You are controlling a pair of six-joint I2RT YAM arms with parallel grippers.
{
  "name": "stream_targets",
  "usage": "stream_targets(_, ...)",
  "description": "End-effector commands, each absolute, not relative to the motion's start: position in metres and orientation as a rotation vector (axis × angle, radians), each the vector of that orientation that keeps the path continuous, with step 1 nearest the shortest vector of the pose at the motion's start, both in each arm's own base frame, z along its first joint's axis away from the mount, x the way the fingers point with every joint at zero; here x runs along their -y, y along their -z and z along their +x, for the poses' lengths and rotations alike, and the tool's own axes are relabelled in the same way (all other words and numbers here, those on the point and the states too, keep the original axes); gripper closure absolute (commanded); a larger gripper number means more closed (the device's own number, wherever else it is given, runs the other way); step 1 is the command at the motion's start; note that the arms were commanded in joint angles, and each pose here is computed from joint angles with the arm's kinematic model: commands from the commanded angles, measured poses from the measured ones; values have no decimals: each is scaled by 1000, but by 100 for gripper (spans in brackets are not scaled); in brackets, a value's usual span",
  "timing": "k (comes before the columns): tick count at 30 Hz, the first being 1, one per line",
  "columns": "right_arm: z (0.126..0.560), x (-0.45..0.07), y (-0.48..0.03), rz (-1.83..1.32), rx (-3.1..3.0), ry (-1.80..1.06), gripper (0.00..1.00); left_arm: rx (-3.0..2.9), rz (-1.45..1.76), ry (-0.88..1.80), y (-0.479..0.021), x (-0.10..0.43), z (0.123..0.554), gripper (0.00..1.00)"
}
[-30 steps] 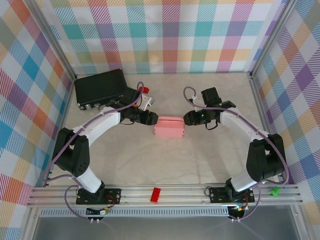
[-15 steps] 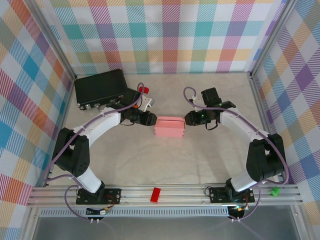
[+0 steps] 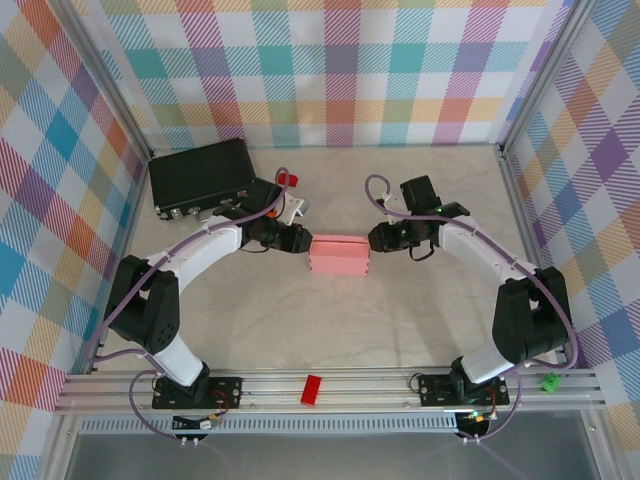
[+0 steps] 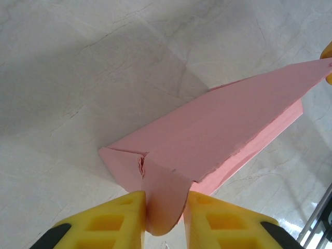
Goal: Fold the paper box
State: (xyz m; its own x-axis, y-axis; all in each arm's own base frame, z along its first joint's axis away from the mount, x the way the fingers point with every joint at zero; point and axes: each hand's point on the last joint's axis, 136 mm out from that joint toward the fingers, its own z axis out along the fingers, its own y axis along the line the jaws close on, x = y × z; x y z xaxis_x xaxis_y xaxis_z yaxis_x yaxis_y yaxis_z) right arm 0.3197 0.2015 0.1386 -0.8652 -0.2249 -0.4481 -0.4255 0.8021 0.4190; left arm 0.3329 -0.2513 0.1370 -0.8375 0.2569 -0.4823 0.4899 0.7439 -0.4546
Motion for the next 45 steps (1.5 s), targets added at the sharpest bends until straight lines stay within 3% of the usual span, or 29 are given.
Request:
stream_targets(1, 317, -206, -132, -491, -2627, -754, 76, -2564, 582, 853, -134, 256, 327, 75)
stream_targets(18, 315, -210, -130, -490, -2635, -765, 79, -2576, 587, 898, -129, 262, 322, 90)
stream_targets(33, 315, -213, -129, -496, -2640, -775, 81, -2600, 597, 887, -122, 262, 318, 92)
stream_targets(37, 314, -214, -128, -498, -2644, -775, 82, -2600, 603, 889, -122, 262, 318, 87)
stream_targets(45, 315, -215, -128, -498, -2646, -783, 83, -2612, 607, 890, -118, 262, 316, 86)
